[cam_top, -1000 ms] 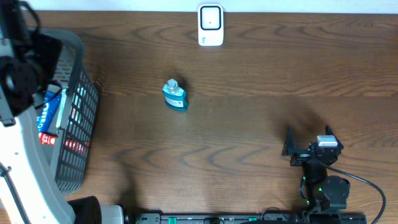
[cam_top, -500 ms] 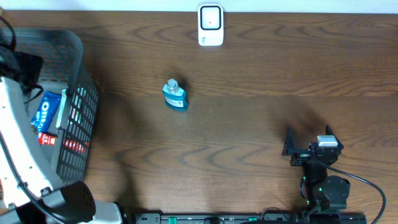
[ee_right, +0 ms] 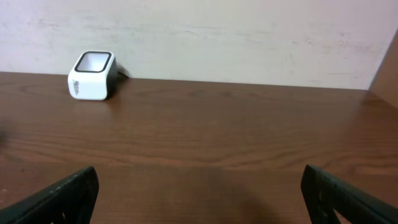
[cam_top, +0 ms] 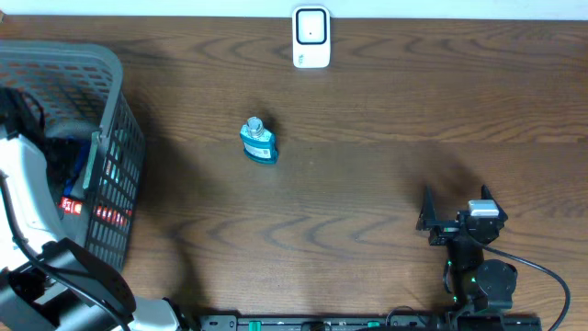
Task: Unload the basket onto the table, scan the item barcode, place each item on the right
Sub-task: 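Reach the left gripper into the basket and grasp the red Nescafé stick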
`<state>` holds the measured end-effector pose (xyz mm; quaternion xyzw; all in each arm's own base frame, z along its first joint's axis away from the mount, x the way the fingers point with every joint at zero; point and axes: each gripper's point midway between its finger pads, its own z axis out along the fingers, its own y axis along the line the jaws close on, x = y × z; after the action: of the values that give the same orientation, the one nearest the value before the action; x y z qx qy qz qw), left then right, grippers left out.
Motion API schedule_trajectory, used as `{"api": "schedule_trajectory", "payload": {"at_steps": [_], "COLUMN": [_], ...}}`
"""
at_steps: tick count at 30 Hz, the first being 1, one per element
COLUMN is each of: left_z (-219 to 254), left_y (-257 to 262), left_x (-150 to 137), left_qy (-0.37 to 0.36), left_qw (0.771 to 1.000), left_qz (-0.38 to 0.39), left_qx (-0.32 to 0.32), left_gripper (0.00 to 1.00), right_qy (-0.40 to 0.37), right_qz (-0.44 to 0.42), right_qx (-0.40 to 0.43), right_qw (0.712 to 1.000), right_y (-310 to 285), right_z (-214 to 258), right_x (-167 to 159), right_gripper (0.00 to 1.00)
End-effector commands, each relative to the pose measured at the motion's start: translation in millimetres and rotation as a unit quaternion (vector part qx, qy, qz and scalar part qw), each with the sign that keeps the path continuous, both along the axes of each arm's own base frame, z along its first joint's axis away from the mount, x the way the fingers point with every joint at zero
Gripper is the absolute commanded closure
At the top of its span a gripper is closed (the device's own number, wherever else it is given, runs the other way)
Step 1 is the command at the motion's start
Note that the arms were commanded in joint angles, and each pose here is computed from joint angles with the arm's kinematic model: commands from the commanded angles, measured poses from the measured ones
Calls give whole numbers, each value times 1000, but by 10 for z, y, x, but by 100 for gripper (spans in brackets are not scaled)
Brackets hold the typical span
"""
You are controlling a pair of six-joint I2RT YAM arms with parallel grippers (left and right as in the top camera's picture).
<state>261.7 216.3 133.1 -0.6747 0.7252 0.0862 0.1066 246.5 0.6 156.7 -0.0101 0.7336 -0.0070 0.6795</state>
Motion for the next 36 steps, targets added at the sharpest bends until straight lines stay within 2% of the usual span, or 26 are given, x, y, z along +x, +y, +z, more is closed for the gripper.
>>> {"api": "schedule_trajectory", "payload": {"at_steps": [1,21,22,24,25,26,27,28,31,36], "left_z": [-275,-1191,-1245,-1323,-1355,-1363,-1359,-1339,-1154,-311], "left_y": [-117,-255,-267,-290,-306,-314,-319,-320,-273,-76], "left_x": [-62,-220,-237,-270,-293,-306,-321,-327,-294,-113], "left_qy": [7,46,54,69,76,79,82,83,79,30], "left_qw": [998,994,992,990,988,988,988,988,989,995], "left_qz": [-39,-64,-70,-80,-84,-85,-84,-84,-84,-86], "left_qx": [-44,-79,-85,-95,-101,-103,-104,-104,-94,-30], "left_gripper": [2,2,5,37,59,70,88,93,93,93], "right_qy": [1,1,1,1,1,1,1,1,1,1], "right_qz": [1,1,0,1,1,0,1,0,0,0], "right_qx": [-4,-4,-4,-4,-4,-4,-4,-4,-4,-4], "right_qw": [1000,1000,1000,1000,1000,1000,1000,1000,1000,1000], "right_y": [8,8,8,8,8,8,8,8,8,8], "right_z": [-9,-9,-9,-9,-9,-9,-9,-9,-9,-9], "right_x": [-2,-2,-2,-2,-2,-2,-2,-2,-2,-2], "right_gripper": [1,1,1,1,1,1,1,1,1,1]}}
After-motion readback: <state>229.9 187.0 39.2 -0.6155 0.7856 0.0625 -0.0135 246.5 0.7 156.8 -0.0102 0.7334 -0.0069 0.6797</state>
